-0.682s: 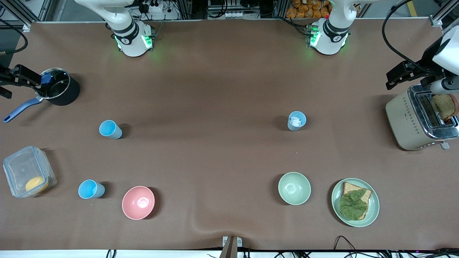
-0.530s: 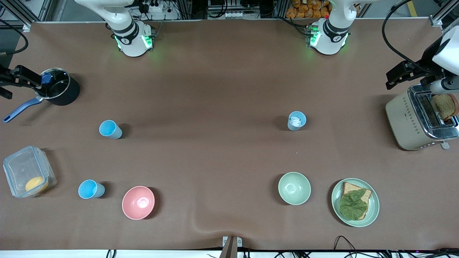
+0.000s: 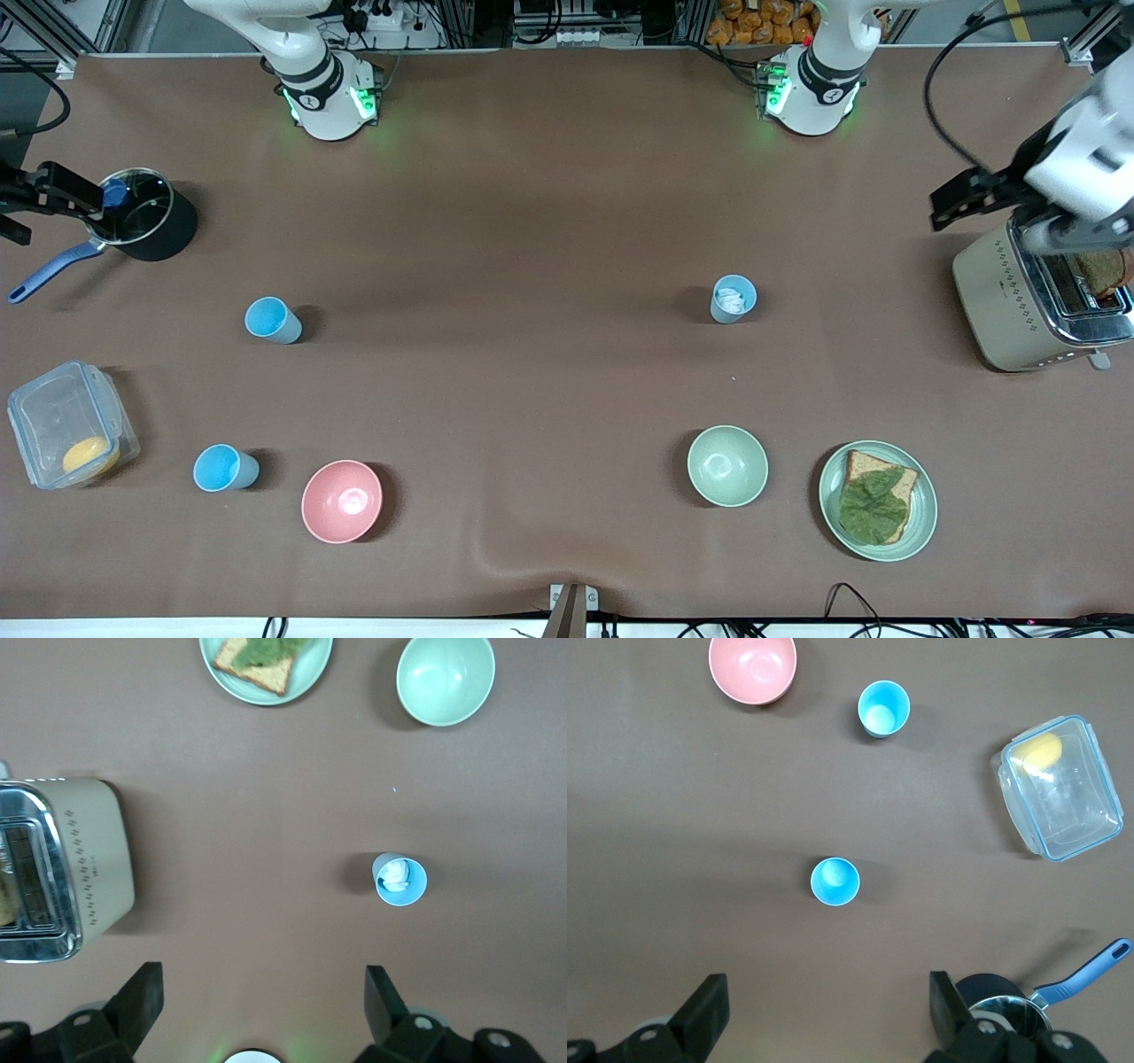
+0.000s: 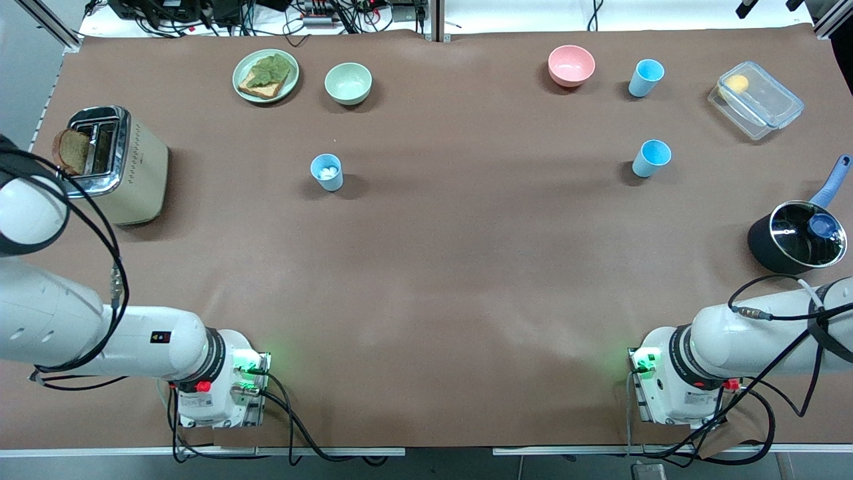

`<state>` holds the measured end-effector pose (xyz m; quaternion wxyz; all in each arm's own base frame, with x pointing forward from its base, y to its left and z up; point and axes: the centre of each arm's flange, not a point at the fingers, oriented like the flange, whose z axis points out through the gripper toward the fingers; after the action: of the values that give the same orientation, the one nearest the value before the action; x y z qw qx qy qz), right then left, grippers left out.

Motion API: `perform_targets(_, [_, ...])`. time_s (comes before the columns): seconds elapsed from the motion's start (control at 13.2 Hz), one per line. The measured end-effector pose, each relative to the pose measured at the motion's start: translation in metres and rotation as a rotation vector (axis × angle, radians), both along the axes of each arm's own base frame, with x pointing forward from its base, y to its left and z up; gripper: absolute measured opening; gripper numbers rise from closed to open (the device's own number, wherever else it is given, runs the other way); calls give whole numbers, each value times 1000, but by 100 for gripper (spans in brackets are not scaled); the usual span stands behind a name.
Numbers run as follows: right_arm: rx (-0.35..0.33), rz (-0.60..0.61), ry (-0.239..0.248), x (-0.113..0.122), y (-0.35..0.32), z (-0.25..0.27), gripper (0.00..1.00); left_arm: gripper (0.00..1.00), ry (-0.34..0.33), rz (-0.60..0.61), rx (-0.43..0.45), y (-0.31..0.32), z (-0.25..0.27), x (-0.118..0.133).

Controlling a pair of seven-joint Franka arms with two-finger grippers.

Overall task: Stack blue cups with both arms
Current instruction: 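Reach the left gripper to a blue cup while the right gripper reaches another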

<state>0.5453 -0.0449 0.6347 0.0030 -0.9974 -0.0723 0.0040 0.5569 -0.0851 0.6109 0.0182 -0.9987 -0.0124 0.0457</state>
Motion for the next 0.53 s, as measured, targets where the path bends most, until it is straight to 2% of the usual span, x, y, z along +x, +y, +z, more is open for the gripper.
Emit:
perform_targets(0.3, [0,-2,16,4,-1,-10,100,100,-22,18,-6,-10,-77,19])
perform_targets(0.53, [1,10,57,15,4,-33,100,100,-53,73,-16,-41,-136,13])
